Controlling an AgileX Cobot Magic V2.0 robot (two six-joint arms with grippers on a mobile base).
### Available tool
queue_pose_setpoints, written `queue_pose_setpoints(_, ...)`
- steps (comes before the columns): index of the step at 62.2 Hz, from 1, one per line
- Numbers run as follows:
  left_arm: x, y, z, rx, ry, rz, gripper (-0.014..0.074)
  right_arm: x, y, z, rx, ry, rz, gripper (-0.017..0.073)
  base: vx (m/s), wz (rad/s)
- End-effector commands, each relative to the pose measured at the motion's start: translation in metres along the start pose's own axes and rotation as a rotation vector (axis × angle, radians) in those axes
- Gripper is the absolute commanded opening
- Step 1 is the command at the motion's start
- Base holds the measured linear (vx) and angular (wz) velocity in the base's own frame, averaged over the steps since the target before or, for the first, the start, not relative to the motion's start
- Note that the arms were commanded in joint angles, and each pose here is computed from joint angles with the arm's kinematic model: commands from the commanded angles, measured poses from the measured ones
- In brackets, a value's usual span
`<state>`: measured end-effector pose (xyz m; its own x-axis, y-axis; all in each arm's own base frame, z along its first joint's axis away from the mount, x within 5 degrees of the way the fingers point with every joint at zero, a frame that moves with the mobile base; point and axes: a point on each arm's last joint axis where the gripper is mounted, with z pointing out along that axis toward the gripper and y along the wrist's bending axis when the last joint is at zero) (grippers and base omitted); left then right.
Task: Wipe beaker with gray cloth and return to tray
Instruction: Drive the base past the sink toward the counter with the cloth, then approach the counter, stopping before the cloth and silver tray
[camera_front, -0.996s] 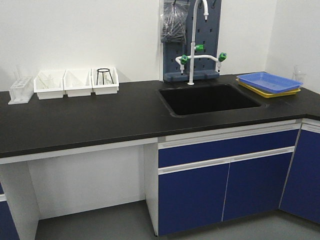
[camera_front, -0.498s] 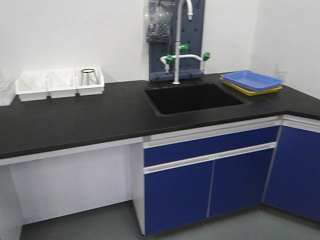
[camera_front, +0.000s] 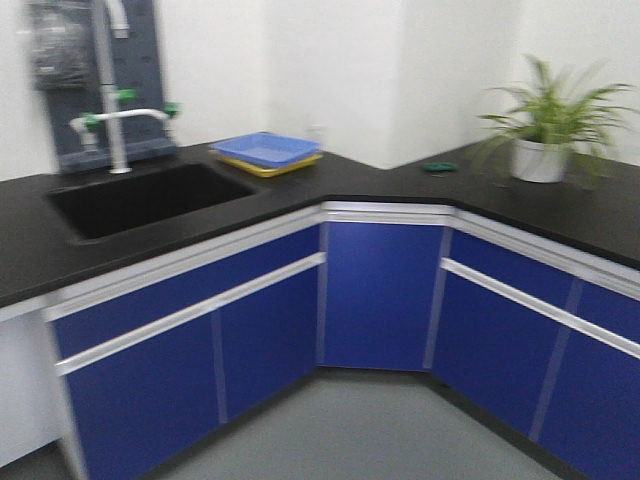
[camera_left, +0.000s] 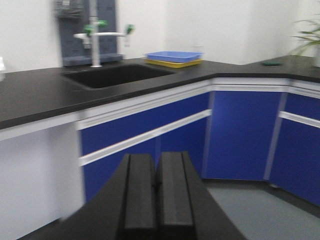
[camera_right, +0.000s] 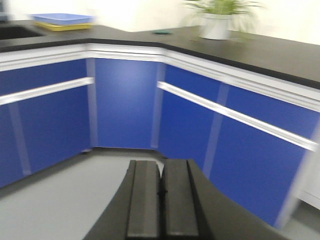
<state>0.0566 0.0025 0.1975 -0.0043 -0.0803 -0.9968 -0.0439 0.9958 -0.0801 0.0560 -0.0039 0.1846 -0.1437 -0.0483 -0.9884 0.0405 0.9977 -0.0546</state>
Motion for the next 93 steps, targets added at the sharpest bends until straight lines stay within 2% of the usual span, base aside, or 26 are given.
queue_pose_setpoints(1, 0.0022, 0.0, -0.0001, 0.008, -0.064, -0.01, -0.0003, -0.0063, 0.0008, -0.0006, -0.007, -0.087, -0.018, -0.001, -0.05, -0.88)
queue_pose_setpoints(30, 0.0022, 0.0, -0.0001, 0.008, -0.064, -0.01, -0.0003, -0.0062, 0.0007, -0.0006, -0.007, -0.086, -0.018, -0.001, 0.03, -0.88)
queue_pose_setpoints(70, 0.0022, 0.0, -0.0001, 0.008, -0.064, -0.01, -0.0003, -0.0062, 0.0007, -0.0006, -0.007, -0.086, -0.018, -0.001, 0.19, -0.7)
queue_pose_setpoints(93, 0.0022, 0.0, -0.0001, 0.008, -0.064, -0.01, -0.0003, -0.0062, 0.0007, -0.0006, -0.007, -0.086, -0.018, -0.001, 0.31, -0.34)
